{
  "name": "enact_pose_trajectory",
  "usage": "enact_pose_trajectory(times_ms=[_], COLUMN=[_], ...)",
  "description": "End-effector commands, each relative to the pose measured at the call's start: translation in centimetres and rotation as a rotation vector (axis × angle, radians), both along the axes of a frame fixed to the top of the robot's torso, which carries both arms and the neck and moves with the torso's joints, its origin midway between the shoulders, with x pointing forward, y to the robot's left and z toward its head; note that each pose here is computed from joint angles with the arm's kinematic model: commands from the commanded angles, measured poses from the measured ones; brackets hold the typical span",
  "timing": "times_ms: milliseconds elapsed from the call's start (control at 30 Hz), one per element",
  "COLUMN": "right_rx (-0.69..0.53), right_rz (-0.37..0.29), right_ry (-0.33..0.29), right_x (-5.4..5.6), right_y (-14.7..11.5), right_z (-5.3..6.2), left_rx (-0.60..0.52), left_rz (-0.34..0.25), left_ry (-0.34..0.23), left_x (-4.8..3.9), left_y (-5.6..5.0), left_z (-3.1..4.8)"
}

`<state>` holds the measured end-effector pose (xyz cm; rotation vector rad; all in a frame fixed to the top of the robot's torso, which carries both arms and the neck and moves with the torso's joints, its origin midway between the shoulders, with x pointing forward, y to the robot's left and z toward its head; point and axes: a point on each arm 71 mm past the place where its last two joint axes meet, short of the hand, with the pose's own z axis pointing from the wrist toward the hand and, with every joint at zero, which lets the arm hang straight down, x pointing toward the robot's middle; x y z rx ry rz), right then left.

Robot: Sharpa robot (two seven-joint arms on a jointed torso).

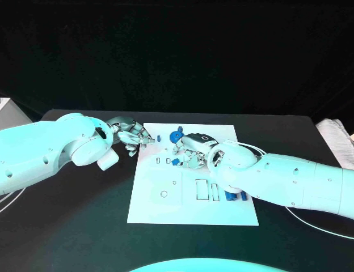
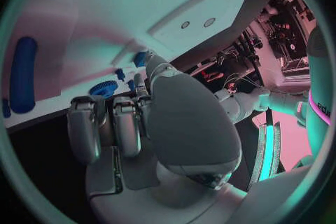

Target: Assemble the parts on the task board

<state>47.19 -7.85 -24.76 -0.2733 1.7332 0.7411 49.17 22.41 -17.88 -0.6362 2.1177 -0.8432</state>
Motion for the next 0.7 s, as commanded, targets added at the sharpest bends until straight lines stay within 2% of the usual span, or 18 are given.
enact_pose_trajectory(times_ms=[33,700], right_rx=[-0.041,-0.069], right_rz=[0.016,0.019], right_ry=[0.013,0.037], right_x=[-0.13,-0.14], right_y=[0.09,0.07], right_z=[-0.31,-0.64], left_rx=[-0.040,-0.029], left_rz=[0.013,0.019], left_ry=[-0.014,0.002], left_x=[-0.01,-0.08], left_y=[-0.15,0.13], left_z=[0.26,0.15])
